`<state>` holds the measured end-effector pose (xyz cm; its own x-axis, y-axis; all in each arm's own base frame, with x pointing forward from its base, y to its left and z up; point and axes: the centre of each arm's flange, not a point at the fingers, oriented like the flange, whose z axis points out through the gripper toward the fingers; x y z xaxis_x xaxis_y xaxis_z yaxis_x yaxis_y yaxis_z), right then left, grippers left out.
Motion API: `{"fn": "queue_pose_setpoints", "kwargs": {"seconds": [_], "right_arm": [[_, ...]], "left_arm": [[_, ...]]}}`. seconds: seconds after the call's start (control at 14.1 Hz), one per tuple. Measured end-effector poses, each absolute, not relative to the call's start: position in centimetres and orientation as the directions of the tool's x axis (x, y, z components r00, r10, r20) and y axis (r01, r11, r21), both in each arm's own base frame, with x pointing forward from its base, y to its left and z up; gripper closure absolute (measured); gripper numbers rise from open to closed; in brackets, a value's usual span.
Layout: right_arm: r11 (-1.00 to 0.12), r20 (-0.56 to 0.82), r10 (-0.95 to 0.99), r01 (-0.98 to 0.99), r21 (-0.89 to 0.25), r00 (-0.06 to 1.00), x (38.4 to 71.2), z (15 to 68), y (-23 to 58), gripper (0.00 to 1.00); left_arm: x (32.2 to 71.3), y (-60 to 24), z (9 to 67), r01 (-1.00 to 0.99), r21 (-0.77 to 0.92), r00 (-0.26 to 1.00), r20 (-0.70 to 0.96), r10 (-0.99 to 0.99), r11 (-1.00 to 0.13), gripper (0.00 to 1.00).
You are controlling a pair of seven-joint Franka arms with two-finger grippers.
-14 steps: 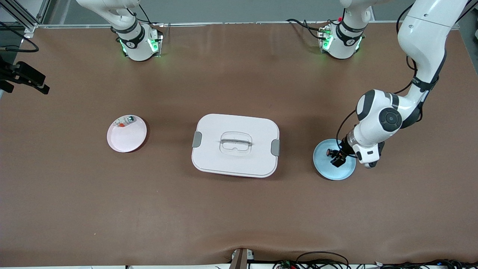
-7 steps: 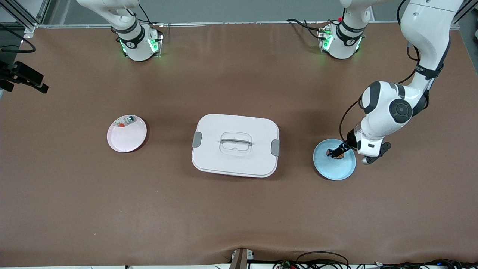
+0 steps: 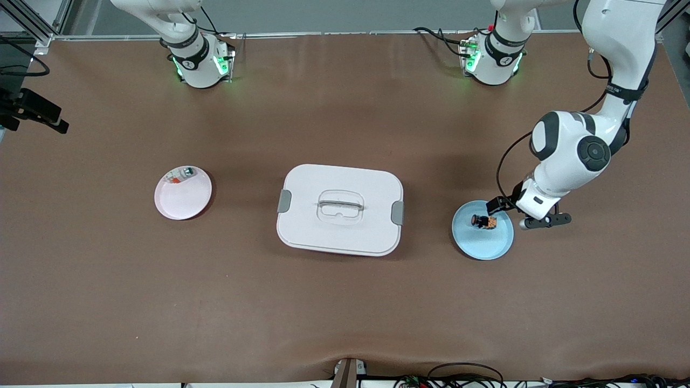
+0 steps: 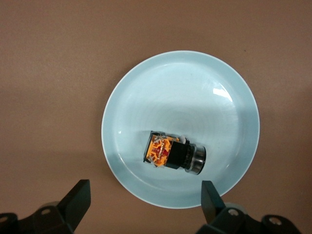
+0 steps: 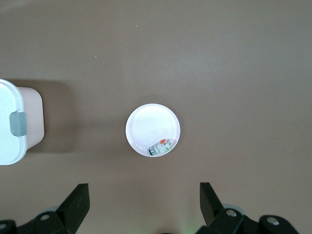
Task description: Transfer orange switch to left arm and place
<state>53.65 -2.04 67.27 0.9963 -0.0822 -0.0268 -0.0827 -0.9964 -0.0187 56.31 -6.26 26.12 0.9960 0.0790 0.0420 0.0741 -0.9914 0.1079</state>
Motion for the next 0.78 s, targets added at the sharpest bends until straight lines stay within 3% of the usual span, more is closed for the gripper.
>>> {"fn": "queue_pose_setpoints", "kwargs": {"seconds": [0.21,0.78], "right_arm": [[-0.996,-0.027,-0.081,-0.082,-0.019,0.996,53.6,67.3,-2.0,0.00],[-0.997,-0.027,-0.080,-0.080,-0.020,0.996,53.7,67.3,-1.9,0.00]], "left_arm": [[56.3,-5.0,28.2,-0.034,0.085,0.998,0.058,-0.029,-0.996,0.00],[58.2,-4.4,34.8,0.003,0.079,0.995,0.101,0.011,-0.997,0.00]]}}
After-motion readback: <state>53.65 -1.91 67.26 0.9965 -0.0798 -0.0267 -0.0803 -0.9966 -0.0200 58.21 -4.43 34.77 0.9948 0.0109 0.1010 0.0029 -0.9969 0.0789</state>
